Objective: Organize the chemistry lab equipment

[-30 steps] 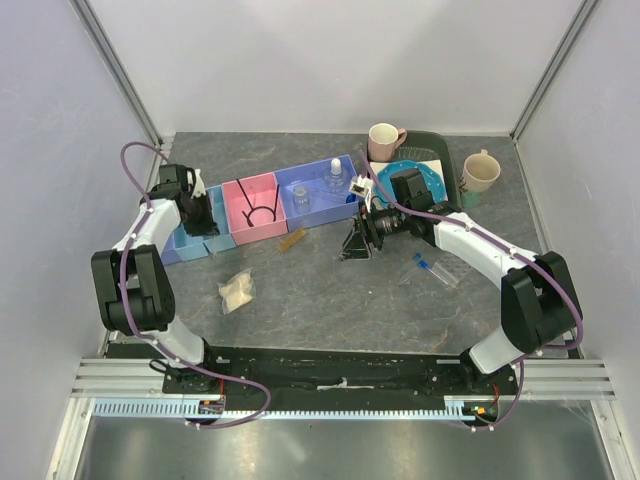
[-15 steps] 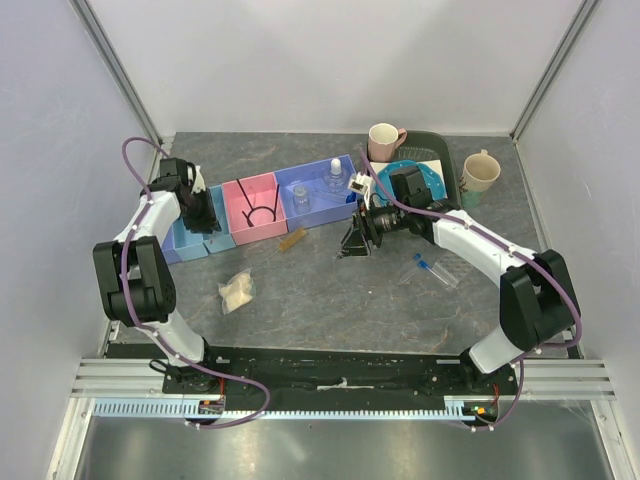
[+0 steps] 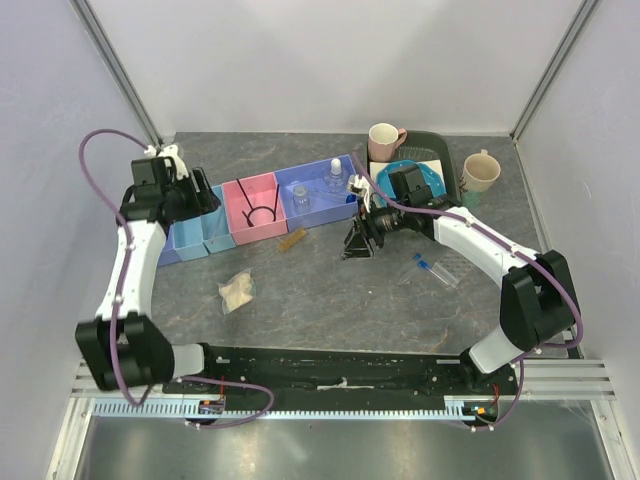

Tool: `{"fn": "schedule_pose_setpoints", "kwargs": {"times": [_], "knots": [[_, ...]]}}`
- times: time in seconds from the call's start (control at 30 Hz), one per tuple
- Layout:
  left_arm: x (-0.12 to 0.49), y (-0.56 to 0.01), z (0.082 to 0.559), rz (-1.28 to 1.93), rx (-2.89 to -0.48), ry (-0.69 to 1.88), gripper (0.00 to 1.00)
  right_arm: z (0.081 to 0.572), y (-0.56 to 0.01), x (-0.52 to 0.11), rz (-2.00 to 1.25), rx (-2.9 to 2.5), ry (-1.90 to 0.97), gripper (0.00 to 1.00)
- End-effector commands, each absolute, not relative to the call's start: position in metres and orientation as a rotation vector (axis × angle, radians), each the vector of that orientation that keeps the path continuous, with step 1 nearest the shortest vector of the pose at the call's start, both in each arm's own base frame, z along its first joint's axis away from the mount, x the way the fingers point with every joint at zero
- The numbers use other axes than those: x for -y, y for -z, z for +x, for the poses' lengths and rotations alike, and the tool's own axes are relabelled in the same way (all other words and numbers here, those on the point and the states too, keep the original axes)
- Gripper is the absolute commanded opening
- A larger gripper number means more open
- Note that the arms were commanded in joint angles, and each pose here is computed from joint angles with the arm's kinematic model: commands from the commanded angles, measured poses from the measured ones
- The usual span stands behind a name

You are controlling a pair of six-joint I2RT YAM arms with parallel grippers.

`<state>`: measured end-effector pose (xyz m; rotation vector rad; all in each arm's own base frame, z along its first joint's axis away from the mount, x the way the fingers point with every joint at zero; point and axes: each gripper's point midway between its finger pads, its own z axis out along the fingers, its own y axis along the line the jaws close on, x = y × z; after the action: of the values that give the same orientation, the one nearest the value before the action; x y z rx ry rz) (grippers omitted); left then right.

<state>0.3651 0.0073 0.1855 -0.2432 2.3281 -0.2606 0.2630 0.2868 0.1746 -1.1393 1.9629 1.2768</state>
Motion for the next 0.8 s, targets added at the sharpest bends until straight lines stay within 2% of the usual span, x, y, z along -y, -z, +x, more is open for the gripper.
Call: {"fn": "schedule_pose_setpoints", "kwargs": {"times": [0.0,0.1,0.23,0.5,0.77], "knots": [[0.023,-0.229,0.354,-0.214,-2.133,0.462,0.74,0.269,-0.18,-0.284,-1.212,-1.904,-1.205,0.68],[0.057,-0.244,0.338,-0.103,-2.037,0.68,0.69,0.267,-0.177,-0.282,-1.221,-1.906,-1.199,0.69],[0.085,-0.241,0.308,0.009,-1.989,0.77,0.68,0.266,-0.174,-0.28,-1.227,-1.907,-1.187,0.69],[0.155,-0.189,0.265,0.299,-2.132,0.617,0.66,0.266,-0.169,-0.28,-1.234,-1.919,-1.187,0.69],[0.164,-0.139,0.283,0.329,-2.289,0.371,0.61,0.265,-0.159,-0.278,-1.246,-1.937,-1.171,0.69]]}}
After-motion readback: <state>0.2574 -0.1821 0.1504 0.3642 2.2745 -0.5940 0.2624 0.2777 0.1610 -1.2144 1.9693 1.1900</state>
